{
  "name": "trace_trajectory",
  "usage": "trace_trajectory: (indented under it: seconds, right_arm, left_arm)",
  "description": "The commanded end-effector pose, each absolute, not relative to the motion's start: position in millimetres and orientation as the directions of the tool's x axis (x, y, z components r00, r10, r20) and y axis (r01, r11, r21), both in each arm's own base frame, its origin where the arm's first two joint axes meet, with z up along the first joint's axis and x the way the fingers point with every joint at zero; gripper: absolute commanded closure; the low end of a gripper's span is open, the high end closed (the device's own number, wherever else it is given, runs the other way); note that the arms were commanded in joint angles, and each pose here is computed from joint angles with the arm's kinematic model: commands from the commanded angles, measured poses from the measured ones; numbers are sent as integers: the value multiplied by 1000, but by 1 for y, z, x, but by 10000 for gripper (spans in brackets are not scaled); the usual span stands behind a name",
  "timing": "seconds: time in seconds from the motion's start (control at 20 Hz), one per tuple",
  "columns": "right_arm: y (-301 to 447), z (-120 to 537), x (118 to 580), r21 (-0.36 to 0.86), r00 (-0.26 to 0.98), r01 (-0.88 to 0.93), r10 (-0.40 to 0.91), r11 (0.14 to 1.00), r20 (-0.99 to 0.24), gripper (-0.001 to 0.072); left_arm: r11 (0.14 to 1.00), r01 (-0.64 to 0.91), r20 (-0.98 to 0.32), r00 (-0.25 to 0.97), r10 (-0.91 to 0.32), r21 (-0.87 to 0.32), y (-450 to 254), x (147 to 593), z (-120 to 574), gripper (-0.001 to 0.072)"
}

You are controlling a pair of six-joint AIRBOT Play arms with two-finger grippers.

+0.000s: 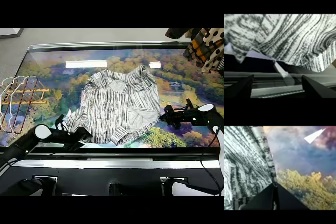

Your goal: Fold the clothes and pants, and hang the long-sleeved shirts on hangers.

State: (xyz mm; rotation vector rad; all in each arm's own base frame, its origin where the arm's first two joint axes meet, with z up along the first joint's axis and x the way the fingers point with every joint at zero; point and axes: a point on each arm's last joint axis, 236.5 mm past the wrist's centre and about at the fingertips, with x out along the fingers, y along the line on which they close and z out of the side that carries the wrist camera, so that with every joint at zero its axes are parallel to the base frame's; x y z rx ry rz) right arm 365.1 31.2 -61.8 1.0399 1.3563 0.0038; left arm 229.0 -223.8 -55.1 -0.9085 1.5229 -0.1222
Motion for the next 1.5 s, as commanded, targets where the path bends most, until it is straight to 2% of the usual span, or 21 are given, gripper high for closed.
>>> trace_trajectory:
  seconds: [0.0,0.2,0.4,0.45,0.5,0.55,0.75,0.9,1.0,1.15,1.3,1.45]
  right_arm:
    - [34,-50,354,595,259,550,557,586,-789,672]
    - [35,-39,354,604,275,538,554,589,-786,671]
    - [37,-32,351,607,277,540,558,583,-782,671]
    - [39,-31,349,606,267,540,564,584,-781,671]
    - [40,-31,346,605,256,540,570,586,-781,671]
    - [42,-30,343,604,244,540,578,586,-779,671]
    - [43,-16,315,558,171,546,569,625,-804,672]
    - [29,2,262,417,49,558,473,717,-879,671]
    - [19,23,234,348,37,560,397,752,-917,671]
    - [17,50,229,363,153,598,343,715,-927,671]
    - [18,51,255,421,237,628,354,655,-905,671]
    - [22,39,285,476,276,647,400,595,-874,671]
  left_arm:
    - [619,-500,-768,166,-618,-606,-246,236,-68,15]
    - [572,-575,-770,171,-615,-585,-261,242,-92,15]
    - [584,-570,-777,165,-608,-578,-271,244,-100,27]
    - [580,-565,-774,182,-606,-587,-272,249,-99,114]
    - [574,-564,-771,195,-606,-594,-272,252,-97,367]
    - [571,-560,-768,202,-608,-600,-273,255,-95,688]
    - [592,-481,-733,181,-655,-647,-280,251,-67,679]
    - [645,-381,-718,76,-692,-662,-283,211,-32,680]
    - [659,-333,-705,24,-709,-674,-281,182,-4,679]
    - [603,-297,-650,90,-755,-741,-283,182,35,680]
    - [558,-303,-624,201,-755,-773,-285,218,44,680]
    - [536,-401,-653,255,-714,-743,-275,254,21,681]
